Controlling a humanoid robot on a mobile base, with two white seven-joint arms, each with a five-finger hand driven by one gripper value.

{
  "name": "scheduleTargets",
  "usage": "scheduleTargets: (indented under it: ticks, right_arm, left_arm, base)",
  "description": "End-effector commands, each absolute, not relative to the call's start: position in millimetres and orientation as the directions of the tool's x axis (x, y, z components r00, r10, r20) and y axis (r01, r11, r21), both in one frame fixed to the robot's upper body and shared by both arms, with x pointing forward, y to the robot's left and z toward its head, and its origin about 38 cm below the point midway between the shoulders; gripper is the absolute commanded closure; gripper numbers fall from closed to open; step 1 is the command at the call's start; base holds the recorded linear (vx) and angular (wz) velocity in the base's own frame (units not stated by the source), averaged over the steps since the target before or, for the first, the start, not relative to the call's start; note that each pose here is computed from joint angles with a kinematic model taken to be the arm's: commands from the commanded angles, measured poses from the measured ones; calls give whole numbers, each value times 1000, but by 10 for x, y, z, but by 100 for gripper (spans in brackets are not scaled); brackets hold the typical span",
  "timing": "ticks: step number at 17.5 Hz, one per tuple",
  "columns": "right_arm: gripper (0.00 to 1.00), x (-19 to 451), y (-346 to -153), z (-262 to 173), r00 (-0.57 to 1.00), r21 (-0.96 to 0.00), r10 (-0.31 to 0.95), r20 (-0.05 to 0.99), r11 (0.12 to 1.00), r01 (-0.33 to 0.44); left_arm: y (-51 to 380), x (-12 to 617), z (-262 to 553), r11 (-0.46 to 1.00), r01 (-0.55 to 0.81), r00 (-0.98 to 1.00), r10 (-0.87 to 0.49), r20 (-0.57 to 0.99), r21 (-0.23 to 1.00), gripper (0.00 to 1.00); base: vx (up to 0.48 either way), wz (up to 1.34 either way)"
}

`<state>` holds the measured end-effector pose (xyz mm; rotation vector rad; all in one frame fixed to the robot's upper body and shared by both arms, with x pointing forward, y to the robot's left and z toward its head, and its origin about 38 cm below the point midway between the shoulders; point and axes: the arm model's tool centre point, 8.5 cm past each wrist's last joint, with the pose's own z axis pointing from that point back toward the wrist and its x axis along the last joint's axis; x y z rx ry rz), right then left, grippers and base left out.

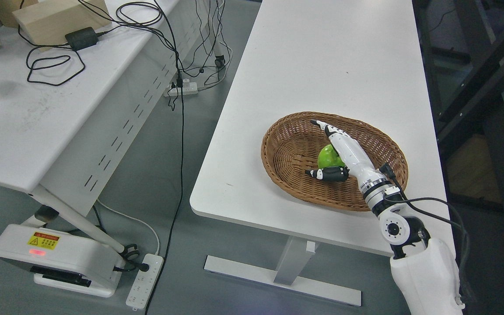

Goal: Place green apple on left shelf middle layer
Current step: 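Lower the right hand onto the green apple and close the fingers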

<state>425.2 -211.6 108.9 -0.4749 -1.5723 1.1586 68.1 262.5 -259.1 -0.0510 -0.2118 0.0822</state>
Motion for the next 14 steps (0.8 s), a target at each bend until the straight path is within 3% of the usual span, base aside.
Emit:
scheduleTargets:
  ticks: [1,5,9,14]
  right_arm:
    - [11,4354,-2115,907,-317,-855,803,505,418,-306]
    - [13,4382,-2176,857,-298,-854,811,503,415,-313]
    - [25,4382,-2223,850,-294,-855,814,501,415,-311]
    - [55,4350,-2240,816,-286,-847,808,516,431,-311]
  left_arm:
    - [2738,677,-2582,996,-77,975,84,206,-42,0]
    - [2738,679,-2582,996,-77,975,84,208,-42,0]
    - [2736,679,-2582,996,-74,975,81,207,-42,0]
    - [2738,679,-2582,996,-77,975,84,208,-42,0]
  base:
    - [0,0]
    - [0,0]
    - [0,0]
    - [0,0]
